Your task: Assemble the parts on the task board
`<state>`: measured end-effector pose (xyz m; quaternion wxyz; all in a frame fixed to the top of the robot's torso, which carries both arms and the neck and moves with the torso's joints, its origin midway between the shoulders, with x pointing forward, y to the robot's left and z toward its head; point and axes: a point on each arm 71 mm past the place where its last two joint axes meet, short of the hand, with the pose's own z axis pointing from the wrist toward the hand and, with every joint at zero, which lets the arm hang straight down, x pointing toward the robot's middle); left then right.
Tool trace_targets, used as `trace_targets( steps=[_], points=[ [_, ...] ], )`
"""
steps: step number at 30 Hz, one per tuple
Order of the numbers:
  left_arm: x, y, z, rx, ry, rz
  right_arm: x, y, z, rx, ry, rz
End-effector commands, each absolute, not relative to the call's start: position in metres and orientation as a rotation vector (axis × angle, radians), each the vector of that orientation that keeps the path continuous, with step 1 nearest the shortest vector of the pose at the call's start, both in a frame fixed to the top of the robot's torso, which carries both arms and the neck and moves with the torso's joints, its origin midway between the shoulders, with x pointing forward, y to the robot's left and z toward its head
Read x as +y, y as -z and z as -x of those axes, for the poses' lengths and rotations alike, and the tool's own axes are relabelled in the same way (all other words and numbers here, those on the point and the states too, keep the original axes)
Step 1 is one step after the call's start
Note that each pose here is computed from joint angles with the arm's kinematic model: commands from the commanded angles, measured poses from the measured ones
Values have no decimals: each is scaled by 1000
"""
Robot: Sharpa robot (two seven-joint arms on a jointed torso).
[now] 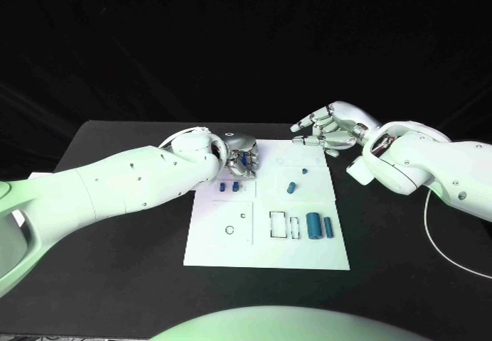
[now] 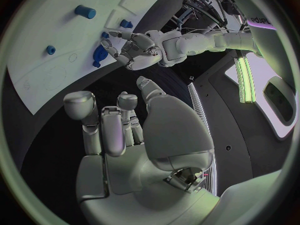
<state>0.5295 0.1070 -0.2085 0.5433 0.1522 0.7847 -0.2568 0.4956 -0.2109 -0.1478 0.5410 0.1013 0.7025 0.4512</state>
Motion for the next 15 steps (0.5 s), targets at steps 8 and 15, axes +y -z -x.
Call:
trace_targets(
  steps=[8,15],
  points=[
    [105,216,-530,1907,567,-387,-209,148,-495,1673,-1084,-225],
    [102,219,-529,1904,577,-390,-209,148,-495,1673,-1086,-224]
  ],
)
